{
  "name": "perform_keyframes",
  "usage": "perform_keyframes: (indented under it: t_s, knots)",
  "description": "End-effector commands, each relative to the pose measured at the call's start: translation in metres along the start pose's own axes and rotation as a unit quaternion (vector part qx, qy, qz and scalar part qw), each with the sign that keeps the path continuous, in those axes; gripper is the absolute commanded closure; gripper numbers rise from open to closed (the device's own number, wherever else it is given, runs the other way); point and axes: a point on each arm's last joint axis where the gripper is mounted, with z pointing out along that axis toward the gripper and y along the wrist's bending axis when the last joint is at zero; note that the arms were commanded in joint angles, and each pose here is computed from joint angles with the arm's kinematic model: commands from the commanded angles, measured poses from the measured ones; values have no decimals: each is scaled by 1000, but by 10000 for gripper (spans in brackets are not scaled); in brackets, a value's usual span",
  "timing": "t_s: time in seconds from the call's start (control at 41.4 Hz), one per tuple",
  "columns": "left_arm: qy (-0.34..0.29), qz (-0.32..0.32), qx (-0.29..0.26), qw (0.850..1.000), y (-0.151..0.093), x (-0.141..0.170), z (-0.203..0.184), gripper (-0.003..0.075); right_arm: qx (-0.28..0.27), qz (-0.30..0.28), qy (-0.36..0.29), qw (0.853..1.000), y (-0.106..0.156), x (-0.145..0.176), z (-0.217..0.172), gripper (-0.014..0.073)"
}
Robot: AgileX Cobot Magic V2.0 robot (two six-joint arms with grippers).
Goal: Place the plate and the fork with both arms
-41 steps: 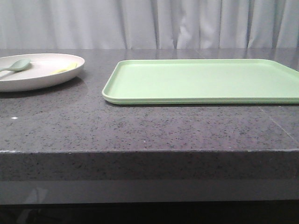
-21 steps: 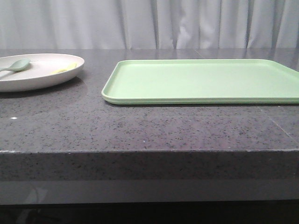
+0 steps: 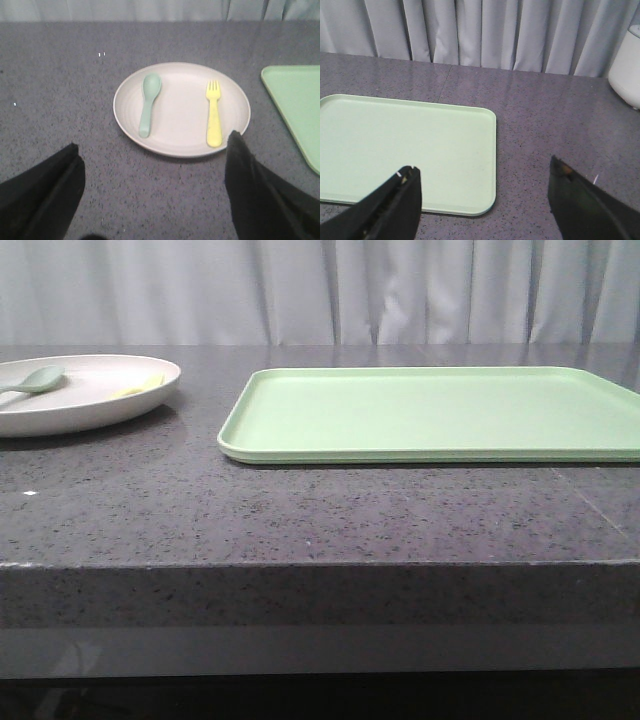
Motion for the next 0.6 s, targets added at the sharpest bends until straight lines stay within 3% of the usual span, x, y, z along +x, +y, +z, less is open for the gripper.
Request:
perform_keyframes:
  t_s: [0.0,0.145,0.29,0.435,0.58]
  knots:
    - [15,9,-7,1000,2,-21,7,157,7,-9,-46,999,-1,-16,-1,45]
    - [92,28,-31,995,8,-34,40,157,7,-9,-46,999,-1,-16,-1,45]
    - [144,-2,-56,988,25,-48,82,157,7,-9,-46,999,-1,-16,-1,45]
    - [176,-52,0,983,42,-55,121,157,7,-9,-46,999,-1,-16,-1,45]
    - [170,-108,57,978,64,-60,155,157,7,-9,-46,999,-1,-16,-1,45]
